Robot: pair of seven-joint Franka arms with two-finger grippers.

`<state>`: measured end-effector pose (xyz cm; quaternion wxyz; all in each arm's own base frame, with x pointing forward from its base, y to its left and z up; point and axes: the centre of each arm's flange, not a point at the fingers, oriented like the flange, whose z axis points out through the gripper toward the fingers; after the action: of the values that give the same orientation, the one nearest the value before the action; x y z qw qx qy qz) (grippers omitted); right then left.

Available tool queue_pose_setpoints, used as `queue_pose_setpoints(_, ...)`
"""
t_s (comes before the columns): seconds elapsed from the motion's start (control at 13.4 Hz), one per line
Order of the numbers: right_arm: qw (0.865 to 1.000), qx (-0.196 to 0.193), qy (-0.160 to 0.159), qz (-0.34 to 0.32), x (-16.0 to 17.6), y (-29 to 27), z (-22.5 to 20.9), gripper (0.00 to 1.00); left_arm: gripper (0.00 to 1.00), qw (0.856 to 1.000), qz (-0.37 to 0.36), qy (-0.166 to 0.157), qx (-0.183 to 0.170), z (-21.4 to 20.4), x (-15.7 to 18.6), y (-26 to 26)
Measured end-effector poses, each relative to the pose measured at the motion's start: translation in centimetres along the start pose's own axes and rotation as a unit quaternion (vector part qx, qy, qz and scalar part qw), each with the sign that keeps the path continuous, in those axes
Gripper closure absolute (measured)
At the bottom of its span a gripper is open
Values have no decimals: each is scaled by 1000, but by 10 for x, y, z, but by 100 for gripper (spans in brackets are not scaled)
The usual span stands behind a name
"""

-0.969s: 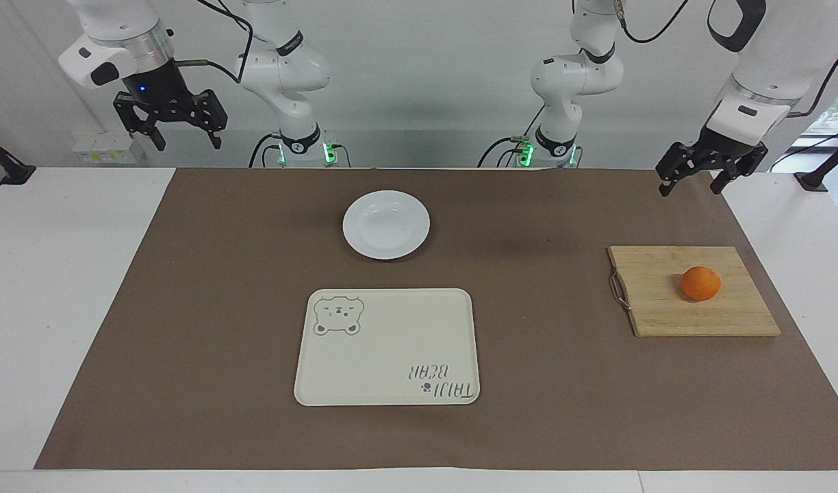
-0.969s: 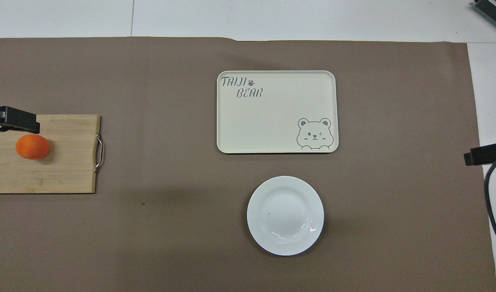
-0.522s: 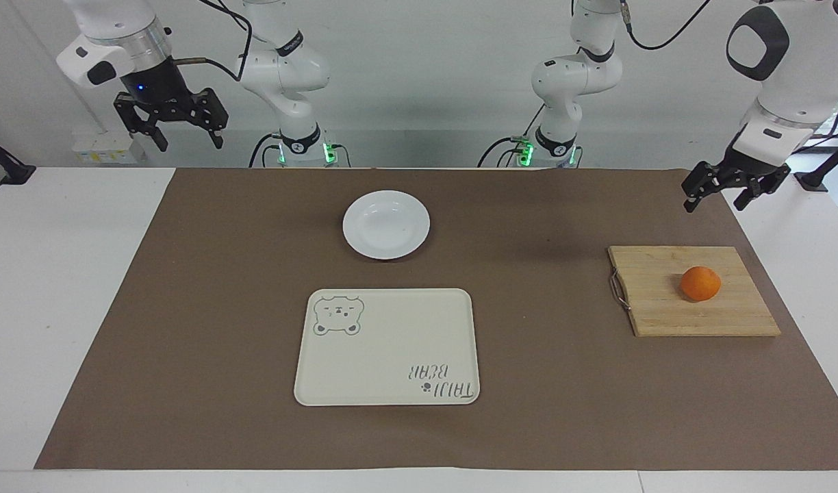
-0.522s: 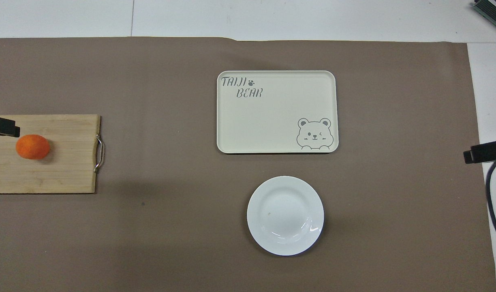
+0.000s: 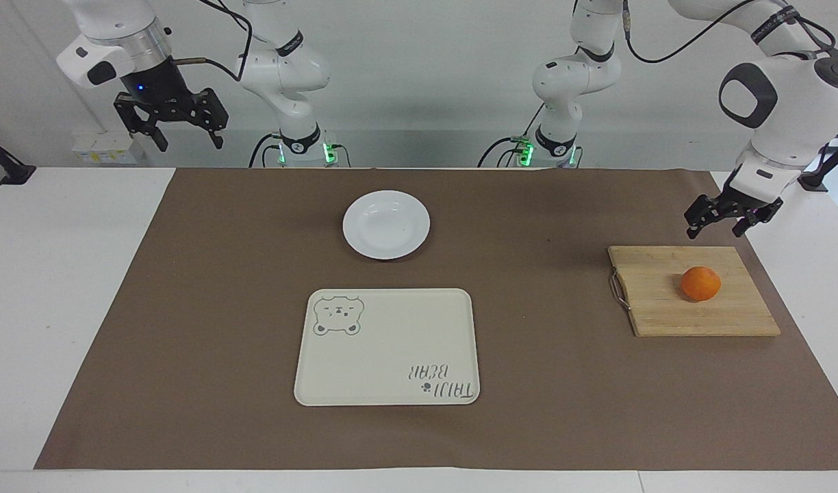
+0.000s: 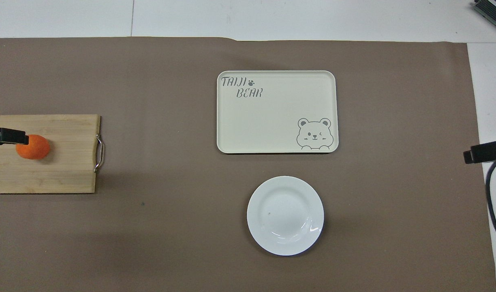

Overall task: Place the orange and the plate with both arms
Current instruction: 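Lower the left gripper onto the orange and close it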

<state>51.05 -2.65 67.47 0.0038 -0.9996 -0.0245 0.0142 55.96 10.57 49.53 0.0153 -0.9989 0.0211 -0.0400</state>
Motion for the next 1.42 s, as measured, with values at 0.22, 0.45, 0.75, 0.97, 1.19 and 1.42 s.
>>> queue_pose_setpoints(0.22,1000,0,0,0,0,0,0,0,0,1000,0,3,-9,44,-4,-27)
queue_pose_setpoints(0.45,1000,0,0,0,0,0,0,0,0,1000,-2,5,-12,86,-4,-46)
queue_pose_setpoints(0.75,1000,0,0,0,0,0,0,0,0,1000,-5,22,-10,131,2,-54)
queue_pose_setpoints(0.97,1000,0,0,0,0,0,0,0,0,1000,-10,24,-13,158,-1,-54)
queue_pose_setpoints(1.19,1000,2,0,0,0,0,0,0,0,1000,-13,18,-16,171,-10,-53)
queue_pose_setpoints(1.42,1000,8,1,-2,0,-3,0,0,17,999,-19,24,-13,169,-12,-60)
